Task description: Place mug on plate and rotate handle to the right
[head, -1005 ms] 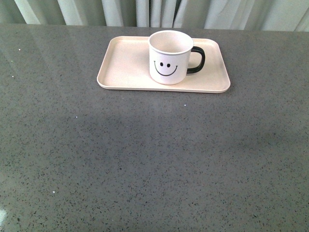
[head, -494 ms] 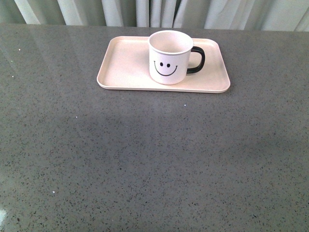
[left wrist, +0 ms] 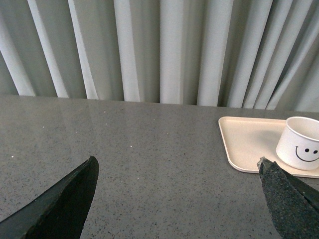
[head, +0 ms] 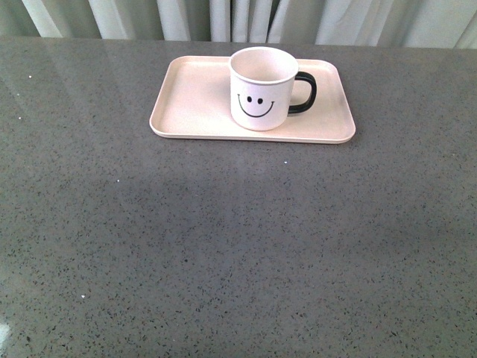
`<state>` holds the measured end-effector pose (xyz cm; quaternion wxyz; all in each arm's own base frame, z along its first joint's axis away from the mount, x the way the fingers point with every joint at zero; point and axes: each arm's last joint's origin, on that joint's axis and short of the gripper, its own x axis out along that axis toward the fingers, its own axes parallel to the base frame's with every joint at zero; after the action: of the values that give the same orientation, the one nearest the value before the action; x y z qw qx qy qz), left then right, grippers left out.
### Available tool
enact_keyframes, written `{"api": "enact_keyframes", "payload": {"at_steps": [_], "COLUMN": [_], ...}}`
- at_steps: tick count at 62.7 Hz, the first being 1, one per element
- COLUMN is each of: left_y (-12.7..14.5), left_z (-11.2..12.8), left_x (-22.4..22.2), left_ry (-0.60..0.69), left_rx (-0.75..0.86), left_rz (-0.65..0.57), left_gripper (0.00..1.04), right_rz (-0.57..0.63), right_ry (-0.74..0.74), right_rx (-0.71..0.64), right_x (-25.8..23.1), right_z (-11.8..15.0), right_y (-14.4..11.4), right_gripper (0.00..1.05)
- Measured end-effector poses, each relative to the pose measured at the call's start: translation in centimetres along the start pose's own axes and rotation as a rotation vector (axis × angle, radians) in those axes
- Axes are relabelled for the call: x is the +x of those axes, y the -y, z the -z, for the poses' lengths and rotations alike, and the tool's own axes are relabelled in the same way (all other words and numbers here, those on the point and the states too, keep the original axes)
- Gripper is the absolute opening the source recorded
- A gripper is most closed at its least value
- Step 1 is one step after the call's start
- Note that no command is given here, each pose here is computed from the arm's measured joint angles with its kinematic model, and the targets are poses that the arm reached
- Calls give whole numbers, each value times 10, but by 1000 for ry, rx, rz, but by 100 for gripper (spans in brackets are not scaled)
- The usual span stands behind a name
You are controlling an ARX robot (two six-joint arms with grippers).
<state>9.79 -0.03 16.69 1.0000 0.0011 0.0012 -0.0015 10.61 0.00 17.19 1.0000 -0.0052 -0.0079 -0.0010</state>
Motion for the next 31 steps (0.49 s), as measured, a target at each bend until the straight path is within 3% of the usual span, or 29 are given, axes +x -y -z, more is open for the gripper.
{"api": "enact_keyframes", "payload": {"at_steps": [20, 31], "left_y": [0, 0], "left_z": [0, 0], "left_x": [0, 0], "left_ry": [0, 0], "left_rx": [0, 0], "left_rz": [0, 0], "left_gripper": [96, 96], "right_rz": [-2, -2], "right_ry": [-2, -1], "right_rx": [0, 0], "right_x": [-9, -9], "right_z": [2, 2], "right_y": [0, 0], "right_gripper": [2, 34]}}
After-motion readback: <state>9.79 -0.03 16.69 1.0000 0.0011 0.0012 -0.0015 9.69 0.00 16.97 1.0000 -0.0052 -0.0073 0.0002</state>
